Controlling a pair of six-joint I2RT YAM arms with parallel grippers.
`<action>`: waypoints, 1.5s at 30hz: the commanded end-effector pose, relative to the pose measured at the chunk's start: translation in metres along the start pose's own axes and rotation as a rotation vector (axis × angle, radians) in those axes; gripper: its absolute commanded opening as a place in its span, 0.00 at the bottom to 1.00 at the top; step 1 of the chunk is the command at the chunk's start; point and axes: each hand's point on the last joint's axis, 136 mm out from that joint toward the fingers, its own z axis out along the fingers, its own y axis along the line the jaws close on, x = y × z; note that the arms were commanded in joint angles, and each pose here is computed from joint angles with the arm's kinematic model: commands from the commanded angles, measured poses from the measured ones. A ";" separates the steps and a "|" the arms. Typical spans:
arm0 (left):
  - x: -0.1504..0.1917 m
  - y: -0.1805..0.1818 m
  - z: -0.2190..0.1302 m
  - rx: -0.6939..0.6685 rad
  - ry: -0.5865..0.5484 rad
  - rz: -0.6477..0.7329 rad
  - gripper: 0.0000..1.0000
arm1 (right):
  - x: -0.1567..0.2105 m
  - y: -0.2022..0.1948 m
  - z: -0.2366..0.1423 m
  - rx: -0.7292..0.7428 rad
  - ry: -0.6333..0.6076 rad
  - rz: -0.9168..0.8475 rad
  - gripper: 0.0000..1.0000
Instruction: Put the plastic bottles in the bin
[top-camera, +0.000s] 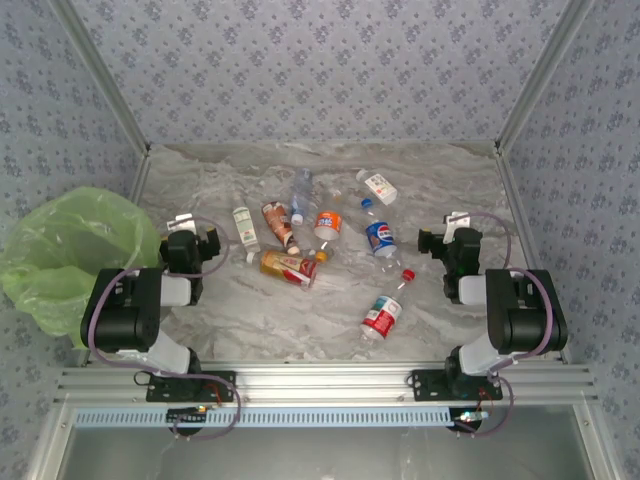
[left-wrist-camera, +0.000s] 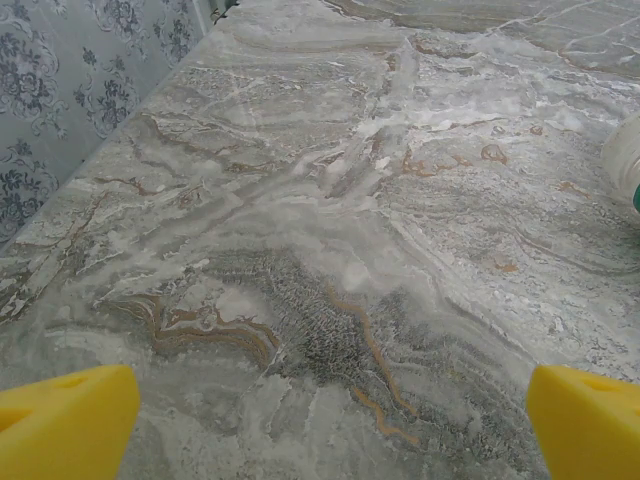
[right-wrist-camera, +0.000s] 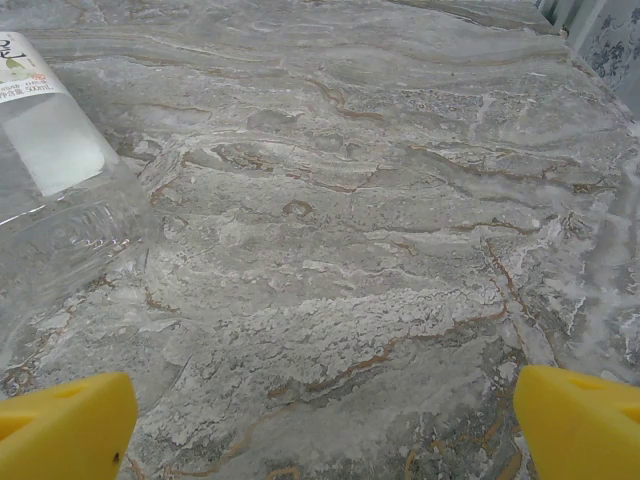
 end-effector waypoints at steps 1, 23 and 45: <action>-0.022 -0.001 0.000 0.000 -0.065 -0.018 0.99 | -0.011 -0.002 0.002 0.014 -0.023 0.018 0.99; -0.022 -0.002 0.000 0.001 -0.067 -0.017 0.99 | -0.012 -0.001 0.002 0.013 -0.027 0.015 0.99; -0.067 -0.028 -0.022 0.032 -0.017 0.096 0.99 | -0.079 0.009 -0.021 -0.033 -0.012 0.037 0.99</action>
